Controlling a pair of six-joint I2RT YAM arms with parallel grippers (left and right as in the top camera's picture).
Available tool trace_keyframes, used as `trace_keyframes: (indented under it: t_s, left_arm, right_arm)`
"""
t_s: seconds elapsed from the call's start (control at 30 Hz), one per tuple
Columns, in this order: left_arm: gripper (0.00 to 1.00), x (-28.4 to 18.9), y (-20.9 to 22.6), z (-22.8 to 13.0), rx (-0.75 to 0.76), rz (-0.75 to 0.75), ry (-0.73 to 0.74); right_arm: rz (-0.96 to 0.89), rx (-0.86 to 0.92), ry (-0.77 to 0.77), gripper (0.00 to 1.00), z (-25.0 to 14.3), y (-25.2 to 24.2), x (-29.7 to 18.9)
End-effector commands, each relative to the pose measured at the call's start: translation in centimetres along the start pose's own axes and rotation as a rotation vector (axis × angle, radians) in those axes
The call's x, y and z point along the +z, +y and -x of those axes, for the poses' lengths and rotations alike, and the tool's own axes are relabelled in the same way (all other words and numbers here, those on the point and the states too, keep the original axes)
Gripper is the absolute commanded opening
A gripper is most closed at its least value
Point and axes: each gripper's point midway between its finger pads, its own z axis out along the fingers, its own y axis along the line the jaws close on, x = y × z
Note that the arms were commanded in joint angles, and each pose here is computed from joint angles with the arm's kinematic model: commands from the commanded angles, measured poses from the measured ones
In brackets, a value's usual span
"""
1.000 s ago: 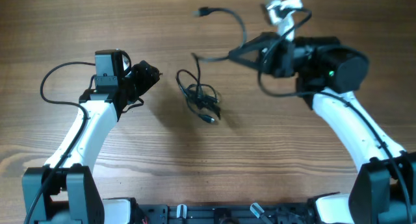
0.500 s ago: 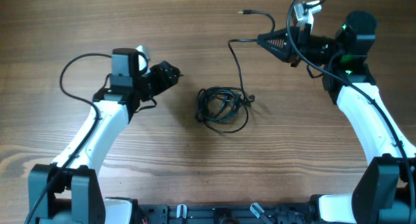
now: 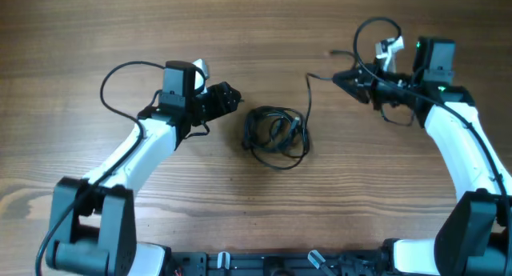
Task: Untangle cables
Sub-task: 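Lift the grasped black cable up-right with the right gripper, drawing it out, then lower the left gripper onto the remaining bundle while right holds the cable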
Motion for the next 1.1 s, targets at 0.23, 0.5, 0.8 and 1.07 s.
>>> trace_keyframes:
  t_s: [0.23,0.5,0.8,1.07]
  left_arm:
    - [0.78,3.8,-1.6,-4.3,0.104,0.013,0.095]
    - [0.75,5.7,-1.9,-7.6,0.148,0.038,0.172]
    - [0.64,6.1,-1.7,-8.2,0.152,0.061,0.177]
    - [0.52,7.4,-0.5,-9.0,0.116,0.085,0.201]
  right_arm:
    - [-0.686,0.069,-0.126,0.04,-0.3,-12.3,-4.9]
    - [-0.716,0.029,-0.092,0.04,-0.9,-12.8,-5.2]
    - [-0.731,0.015,-0.079,0.04,-1.1,-13.0,-5.4]
    - [-0.736,0.021,-0.070,0.06,-1.3,-13.1,-5.4]
